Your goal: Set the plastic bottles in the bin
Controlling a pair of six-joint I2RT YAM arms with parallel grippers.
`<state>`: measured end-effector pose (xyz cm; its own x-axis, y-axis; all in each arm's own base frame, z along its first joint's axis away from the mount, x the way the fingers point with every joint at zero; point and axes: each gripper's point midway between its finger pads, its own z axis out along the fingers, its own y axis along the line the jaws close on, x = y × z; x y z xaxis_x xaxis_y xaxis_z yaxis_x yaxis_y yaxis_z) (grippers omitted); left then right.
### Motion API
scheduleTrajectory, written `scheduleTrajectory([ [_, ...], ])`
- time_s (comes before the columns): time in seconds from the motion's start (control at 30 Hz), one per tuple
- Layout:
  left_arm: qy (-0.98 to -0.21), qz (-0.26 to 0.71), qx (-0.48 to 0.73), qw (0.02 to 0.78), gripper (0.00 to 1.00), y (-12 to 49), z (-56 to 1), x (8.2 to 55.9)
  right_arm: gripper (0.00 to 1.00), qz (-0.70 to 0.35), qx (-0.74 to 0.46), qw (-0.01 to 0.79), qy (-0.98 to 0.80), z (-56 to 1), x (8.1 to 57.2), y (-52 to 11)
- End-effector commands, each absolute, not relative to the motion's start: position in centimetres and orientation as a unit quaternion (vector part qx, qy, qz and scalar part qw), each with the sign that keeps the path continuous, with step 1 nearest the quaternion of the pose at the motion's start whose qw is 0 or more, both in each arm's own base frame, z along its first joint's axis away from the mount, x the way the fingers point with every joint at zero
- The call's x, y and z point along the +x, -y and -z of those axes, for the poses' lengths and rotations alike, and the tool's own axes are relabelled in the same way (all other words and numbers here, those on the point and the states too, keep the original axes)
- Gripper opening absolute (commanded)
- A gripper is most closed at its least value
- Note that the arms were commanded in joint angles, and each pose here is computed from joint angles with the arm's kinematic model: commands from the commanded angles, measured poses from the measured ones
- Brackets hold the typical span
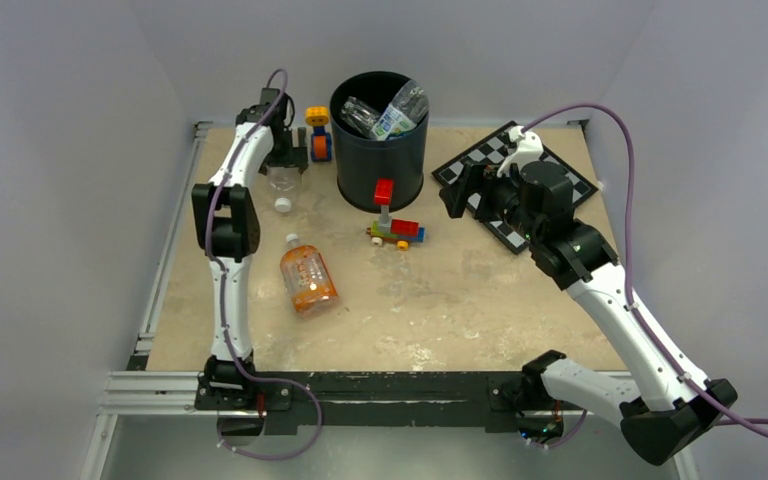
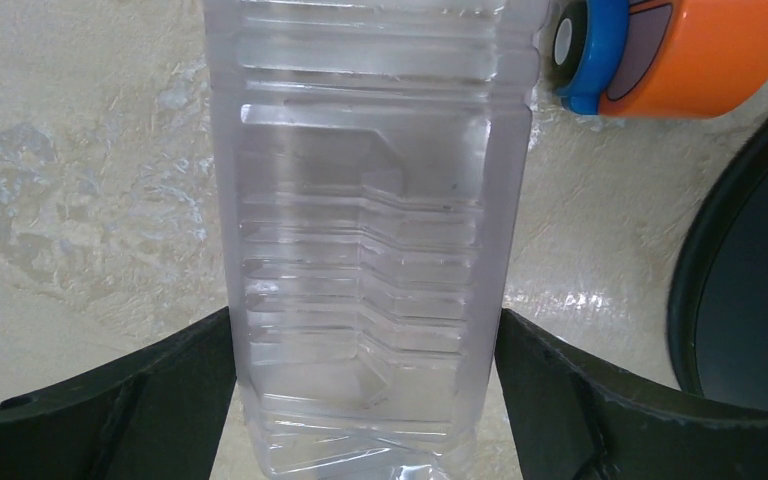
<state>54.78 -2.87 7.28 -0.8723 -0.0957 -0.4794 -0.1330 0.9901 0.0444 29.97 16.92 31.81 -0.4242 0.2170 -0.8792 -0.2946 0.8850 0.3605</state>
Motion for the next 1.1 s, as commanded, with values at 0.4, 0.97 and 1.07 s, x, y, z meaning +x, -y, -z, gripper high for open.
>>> scheduleTrajectory([
  [0.4,-0.87,0.021,-0.089,0.484,0.64,2.9,-28.9,55.9,0.97,-0.247,-0.022,0.558,-0.792,-33.9,29.9,-16.8],
  [0.97,-0.616,0.31,0.069,0.721,0.57,22.8,-47.6,56.3,0.96,-0.249,-0.015,0.555,-0.794,-33.8,30.0,-16.9],
  [1.07,-0.647,0.309,0.063,0.694,0.57,23.7,-43.5,58.8,0.96,-0.246,-0.012,0.557,-0.793,-33.8,29.8,-16.6],
])
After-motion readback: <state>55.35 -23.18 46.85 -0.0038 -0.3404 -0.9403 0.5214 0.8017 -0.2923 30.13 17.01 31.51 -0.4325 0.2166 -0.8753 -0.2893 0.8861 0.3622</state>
